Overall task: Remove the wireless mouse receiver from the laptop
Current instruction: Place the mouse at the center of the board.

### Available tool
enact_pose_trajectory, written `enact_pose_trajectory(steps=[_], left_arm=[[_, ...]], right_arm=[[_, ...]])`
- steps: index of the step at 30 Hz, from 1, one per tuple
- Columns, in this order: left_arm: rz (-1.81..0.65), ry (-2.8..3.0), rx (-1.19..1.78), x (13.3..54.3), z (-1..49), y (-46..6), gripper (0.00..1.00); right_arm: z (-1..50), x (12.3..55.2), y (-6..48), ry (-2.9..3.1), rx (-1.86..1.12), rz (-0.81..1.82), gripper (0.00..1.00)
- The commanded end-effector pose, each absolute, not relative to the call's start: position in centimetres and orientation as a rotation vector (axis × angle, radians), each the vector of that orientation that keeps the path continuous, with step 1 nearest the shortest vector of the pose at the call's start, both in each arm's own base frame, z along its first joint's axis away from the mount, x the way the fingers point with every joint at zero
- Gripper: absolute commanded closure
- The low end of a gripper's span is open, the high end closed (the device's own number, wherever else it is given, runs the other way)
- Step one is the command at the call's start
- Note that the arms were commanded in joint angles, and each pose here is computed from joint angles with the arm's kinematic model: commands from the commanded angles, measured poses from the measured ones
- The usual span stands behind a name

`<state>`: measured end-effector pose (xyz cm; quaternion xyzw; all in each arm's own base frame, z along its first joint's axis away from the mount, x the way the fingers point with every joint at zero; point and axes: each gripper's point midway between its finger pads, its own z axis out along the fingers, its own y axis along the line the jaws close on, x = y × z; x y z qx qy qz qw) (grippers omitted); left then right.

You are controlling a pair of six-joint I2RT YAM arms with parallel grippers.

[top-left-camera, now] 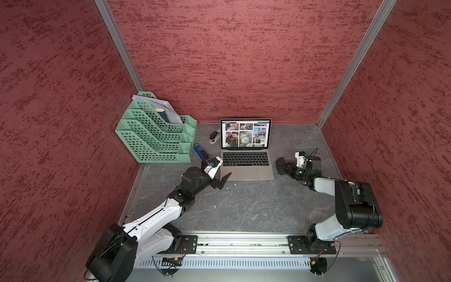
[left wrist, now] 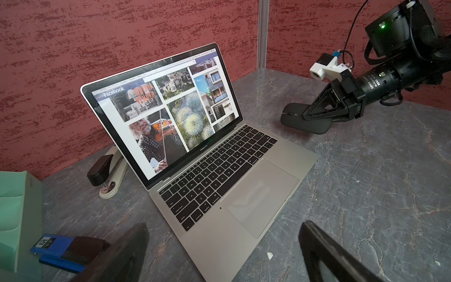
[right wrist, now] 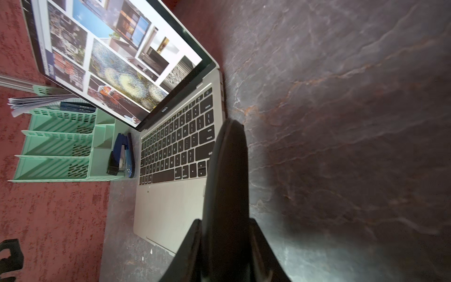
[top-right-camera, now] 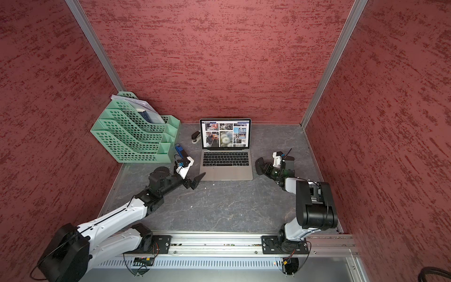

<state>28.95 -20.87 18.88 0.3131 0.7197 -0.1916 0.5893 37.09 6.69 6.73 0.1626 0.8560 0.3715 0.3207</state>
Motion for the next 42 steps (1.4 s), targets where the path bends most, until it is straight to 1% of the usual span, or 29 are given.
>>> enact_pose_trajectory(steps=[1,6,9,13,22,30,31,33,34,35,36,42], left_arm=[[-0.455,1.662,0.732,29.0,18.8,-20.9,0.00],[-0.456,1.665,0.739,28.9,18.7,-20.9,0.00],[-0.457,1.666,0.742,28.8,18.6,-20.9,0.00],[-0.455,1.671,0.743,28.9,18.4,-20.8,0.00],[-0.460,1.673,0.745,28.9,18.3,-20.8,0.00],[-0.471,1.677,0.749,28.8,18.1,-20.9,0.00],[-0.472,1.674,0.749,28.8,18.2,-21.0,0.00],[-0.474,1.673,0.748,28.8,18.2,-21.0,0.00],[-0.475,1.675,0.749,28.8,18.1,-21.0,0.00],[-0.475,1.675,0.749,28.8,18.1,-21.0,0.00],[-0.473,1.675,0.750,28.8,18.1,-21.0,0.00],[-0.472,1.668,0.748,28.9,18.3,-20.9,0.00]], right_arm=[[6.4,37.5,5.6,2.251,0.444,0.903,0.85],[5.3,37.5,5.4,2.254,0.493,0.905,0.85],[4.7,37.4,5.3,2.271,0.510,0.902,0.82],[4.0,37.3,5.3,2.288,0.528,0.898,0.76],[3.3,37.2,4.4,2.339,0.596,0.831,0.56],[3.2,36.8,3.5,2.383,0.612,0.745,0.49],[3.2,36.7,3.4,2.391,0.617,0.735,0.46],[3.2,36.7,3.2,2.406,0.626,0.716,0.35],[3.3,36.6,3.1,2.418,0.635,0.707,0.27],[3.4,36.6,3.0,2.431,0.636,0.697,0.12],[3.6,36.6,2.8,2.440,0.639,0.682,0.02],[5.0,35.7,1.3,2.522,0.656,0.502,0.02]])
